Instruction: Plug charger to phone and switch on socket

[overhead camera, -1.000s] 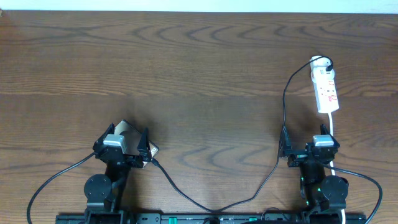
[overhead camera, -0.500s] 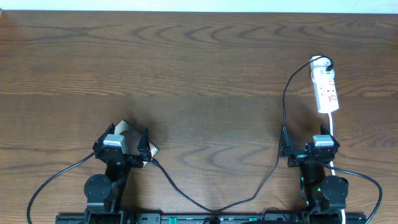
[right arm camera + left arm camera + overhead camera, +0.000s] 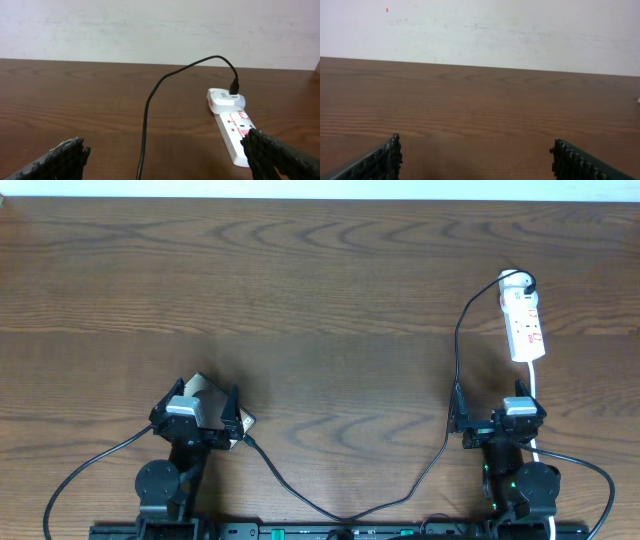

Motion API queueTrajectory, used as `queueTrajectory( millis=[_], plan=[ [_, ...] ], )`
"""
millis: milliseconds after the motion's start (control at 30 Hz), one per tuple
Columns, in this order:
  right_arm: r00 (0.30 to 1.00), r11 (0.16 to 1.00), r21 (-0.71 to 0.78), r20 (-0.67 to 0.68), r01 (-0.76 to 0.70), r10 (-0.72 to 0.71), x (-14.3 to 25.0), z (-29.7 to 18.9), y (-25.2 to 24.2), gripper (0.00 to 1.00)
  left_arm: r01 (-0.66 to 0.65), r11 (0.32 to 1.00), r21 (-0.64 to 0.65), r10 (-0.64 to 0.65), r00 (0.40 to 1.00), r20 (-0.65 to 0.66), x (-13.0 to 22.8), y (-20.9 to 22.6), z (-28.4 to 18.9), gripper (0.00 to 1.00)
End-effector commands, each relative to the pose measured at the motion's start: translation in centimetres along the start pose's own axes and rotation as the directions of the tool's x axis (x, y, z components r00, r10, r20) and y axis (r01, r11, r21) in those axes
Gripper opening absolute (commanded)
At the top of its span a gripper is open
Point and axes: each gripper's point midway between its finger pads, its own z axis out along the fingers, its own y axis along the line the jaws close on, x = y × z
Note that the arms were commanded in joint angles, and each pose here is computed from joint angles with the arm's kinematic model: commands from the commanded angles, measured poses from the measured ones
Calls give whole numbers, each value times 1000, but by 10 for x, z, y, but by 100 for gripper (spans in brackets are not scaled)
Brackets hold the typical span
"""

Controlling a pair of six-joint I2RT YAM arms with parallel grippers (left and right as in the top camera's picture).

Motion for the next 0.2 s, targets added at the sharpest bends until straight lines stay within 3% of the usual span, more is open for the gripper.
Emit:
queueTrajectory(
  millis=[0,167],
  plan=[
    [1000,1000,-3,1,13,-13,0,0,1,99,5,1000,25,-4,999,-48,14,-4,0,93],
    [1000,1000,-3,1,13,-13,0,0,1,99,5,1000,25,-4,999,-48,14,-4,0,93]
  ],
)
